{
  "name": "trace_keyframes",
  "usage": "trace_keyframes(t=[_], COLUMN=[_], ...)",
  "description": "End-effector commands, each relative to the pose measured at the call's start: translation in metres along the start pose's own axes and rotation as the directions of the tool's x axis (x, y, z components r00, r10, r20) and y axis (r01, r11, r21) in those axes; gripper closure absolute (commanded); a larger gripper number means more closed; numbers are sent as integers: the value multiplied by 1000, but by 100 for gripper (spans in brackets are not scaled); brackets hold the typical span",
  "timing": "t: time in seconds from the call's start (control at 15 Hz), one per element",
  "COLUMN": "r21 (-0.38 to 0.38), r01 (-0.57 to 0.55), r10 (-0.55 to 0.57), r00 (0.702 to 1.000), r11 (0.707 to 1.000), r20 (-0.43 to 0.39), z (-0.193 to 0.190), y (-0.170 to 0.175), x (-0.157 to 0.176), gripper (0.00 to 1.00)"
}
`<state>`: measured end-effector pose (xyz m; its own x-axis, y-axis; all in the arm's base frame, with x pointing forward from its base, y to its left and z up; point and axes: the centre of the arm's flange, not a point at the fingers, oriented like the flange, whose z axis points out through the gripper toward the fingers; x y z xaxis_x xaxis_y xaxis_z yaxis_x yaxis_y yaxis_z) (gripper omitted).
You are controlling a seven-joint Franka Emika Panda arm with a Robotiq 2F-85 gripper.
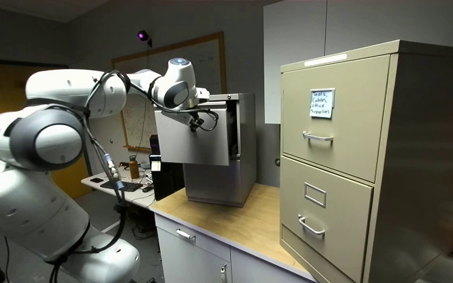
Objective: Close the open drawer
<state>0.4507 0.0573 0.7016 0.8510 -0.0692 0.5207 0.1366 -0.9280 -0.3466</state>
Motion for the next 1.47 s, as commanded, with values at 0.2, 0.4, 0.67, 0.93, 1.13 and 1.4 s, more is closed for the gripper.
trace_keyframes(t=[0.2, 0.4, 0.67, 0.93, 1.13, 1.4], r21=[137, 140, 106, 95, 91, 94], r01=[59, 58, 54, 42, 41, 36], r10=[-54, -51, -48, -37, -38, -37], r00=[998, 997, 997, 998, 999, 999], r11=[989, 988, 993, 995, 995, 995], r20=[-39, -49, -59, -55, -37, 11], z=[32, 46, 66, 78, 86, 96], y=[-56, -61, -55, -42, -36, -31], x=[106, 136, 168, 203, 220, 231], gripper=[95, 95, 95, 96, 96, 96])
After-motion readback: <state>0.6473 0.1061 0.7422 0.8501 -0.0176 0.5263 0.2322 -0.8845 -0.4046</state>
